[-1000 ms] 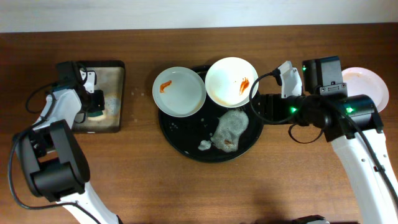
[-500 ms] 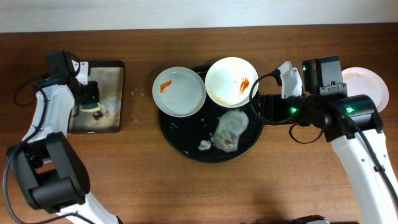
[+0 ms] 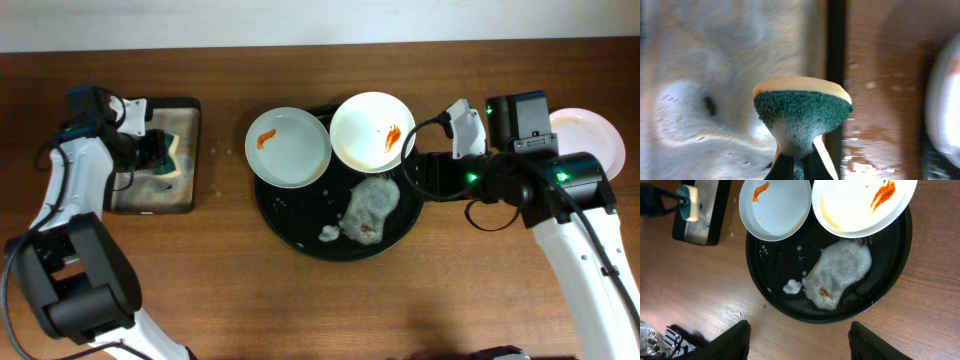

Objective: Clean dirty plates on tray and stack at the side

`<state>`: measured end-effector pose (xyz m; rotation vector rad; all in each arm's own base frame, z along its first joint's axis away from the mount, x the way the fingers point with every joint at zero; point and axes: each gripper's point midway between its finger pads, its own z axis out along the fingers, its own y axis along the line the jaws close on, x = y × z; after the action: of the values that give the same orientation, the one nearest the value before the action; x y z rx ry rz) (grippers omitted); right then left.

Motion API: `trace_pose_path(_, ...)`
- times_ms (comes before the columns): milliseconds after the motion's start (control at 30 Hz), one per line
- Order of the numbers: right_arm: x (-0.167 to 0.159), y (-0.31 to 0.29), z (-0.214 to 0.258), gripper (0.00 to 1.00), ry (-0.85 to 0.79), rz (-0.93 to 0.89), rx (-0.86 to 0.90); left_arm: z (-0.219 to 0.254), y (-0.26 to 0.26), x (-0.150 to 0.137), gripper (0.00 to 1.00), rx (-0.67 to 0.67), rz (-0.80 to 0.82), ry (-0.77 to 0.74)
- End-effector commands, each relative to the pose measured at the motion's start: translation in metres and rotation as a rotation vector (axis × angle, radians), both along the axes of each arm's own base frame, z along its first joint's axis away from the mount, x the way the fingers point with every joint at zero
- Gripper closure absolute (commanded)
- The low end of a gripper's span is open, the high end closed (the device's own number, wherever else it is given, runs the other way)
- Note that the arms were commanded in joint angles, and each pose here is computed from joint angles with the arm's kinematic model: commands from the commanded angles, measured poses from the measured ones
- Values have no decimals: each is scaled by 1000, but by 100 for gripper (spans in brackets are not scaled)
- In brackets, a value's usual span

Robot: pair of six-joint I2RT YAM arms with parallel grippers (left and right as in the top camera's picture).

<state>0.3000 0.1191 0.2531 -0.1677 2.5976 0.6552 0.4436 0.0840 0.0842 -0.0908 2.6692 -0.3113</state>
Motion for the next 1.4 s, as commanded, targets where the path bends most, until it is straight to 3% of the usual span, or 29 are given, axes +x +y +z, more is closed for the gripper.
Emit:
trace_pose_path(0, 1, 0, -4, 36, 10, 11, -18, 42, -14, 7, 100, -186, -41, -125)
trace_pose_path(133, 1, 0, -4, 36, 6, 17, -21, 49, -10, 5, 100, -249, -40, -150)
trace_pose_path(300, 1, 0, -4, 36, 6, 17, -21, 99, -69, 3, 100, -608, -233, -286)
trace_pose_path(467, 1, 0, -4, 36, 6, 17, -22, 100, -131, 3, 100, -631, -355, -243)
trace_pose_path(600, 1, 0, -4, 36, 6, 16, -21, 83, -174, 9, 100, -503, -395, -192)
trace_pose_path(800, 5, 1, -13, 36, 45, 2, -16, 40, -202, 20, 100, -52, -358, -136)
trace_pose_path(967, 20, 25, -38, 36, 145, 24, 61, 37, -212, 31, 100, 223, -322, -191)
trace_pose_path(1267, 66, 88, -96, 37, 306, 15, 254, 11, -216, 30, 100, 260, -329, -140)
trace_pose_path(1367, 80, 106, -117, 43, 347, 7, 314, -6, -216, 28, 100, 261, -337, -101)
